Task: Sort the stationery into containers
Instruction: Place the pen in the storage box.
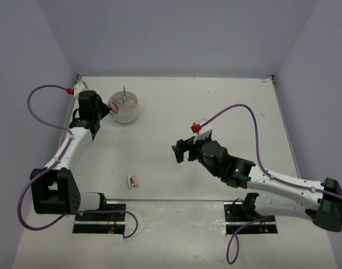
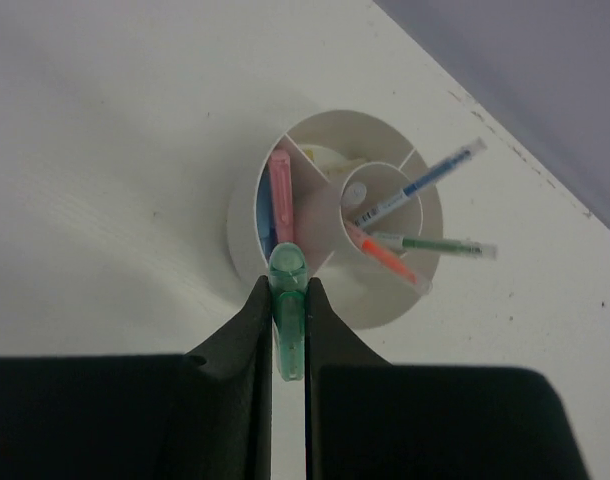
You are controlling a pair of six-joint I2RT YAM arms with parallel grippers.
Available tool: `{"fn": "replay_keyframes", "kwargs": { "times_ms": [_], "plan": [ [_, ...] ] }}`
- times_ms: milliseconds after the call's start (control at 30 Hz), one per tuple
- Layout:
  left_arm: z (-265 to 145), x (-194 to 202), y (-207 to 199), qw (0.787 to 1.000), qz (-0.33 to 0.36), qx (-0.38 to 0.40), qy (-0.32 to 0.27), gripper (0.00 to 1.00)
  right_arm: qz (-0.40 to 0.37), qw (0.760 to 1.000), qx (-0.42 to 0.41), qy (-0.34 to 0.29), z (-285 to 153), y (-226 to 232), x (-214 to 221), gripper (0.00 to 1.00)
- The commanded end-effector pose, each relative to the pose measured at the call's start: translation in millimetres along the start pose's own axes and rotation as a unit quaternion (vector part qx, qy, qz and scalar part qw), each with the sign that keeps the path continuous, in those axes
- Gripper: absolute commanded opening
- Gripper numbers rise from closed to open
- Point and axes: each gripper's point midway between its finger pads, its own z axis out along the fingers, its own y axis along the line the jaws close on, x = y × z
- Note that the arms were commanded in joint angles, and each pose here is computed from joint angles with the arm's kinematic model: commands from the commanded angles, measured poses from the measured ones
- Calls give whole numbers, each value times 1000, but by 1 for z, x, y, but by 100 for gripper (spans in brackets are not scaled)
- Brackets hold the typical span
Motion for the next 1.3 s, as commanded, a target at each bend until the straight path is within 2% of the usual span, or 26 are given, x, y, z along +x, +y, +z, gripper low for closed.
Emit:
{"fn": "replay_keyframes", "kwargs": {
  "times_ms": [0,100,267,367,600,633,667,833,933,967,1033,1067,1200,1233,1267],
  "plan": [
    [15,-38,-19,999,3,8,-40,0,1,1000,28,-8,4,-8,-4,99],
    [29,-44,-8,999,-1,-14,-43,0,-3,999,35,3,6,-9,-1,99],
    [50,-26,-5,1000,-3,-12,-16,0,-9,999,41,15,9,-9,4,99],
    [56,-23,-3,1000,-5,-16,-18,6,-10,999,41,19,12,-9,7,99],
    [72,-20,-8,1000,-7,-1,-6,9,-18,998,41,37,21,-4,16,99],
    [73,-18,-8,1000,-8,1,-2,12,-21,998,43,41,23,-4,17,99],
    [75,-15,-8,1000,-9,2,3,19,-23,998,45,45,25,-4,19,99],
    [68,-10,-4,1000,-18,-1,5,65,-26,997,45,57,29,-1,24,99],
    [50,-14,-2,1000,-26,4,-4,81,-22,997,19,75,32,11,30,99],
    [43,-14,-2,1000,-27,7,-6,84,-17,997,18,72,33,13,26,99],
    [15,-17,-7,999,-31,30,-14,92,-6,994,-13,106,38,33,31,98],
    [3,-20,-9,998,-32,39,-21,100,0,992,-23,123,40,41,35,97],
    [-69,-36,-18,992,-14,105,-65,100,38,972,-48,225,51,92,58,91],
    [-95,-45,-21,989,-7,121,-80,100,23,963,-35,265,50,99,82,91],
    [-98,-45,-22,989,0,123,-82,100,38,966,-34,253,53,106,69,91]
  ]
}}
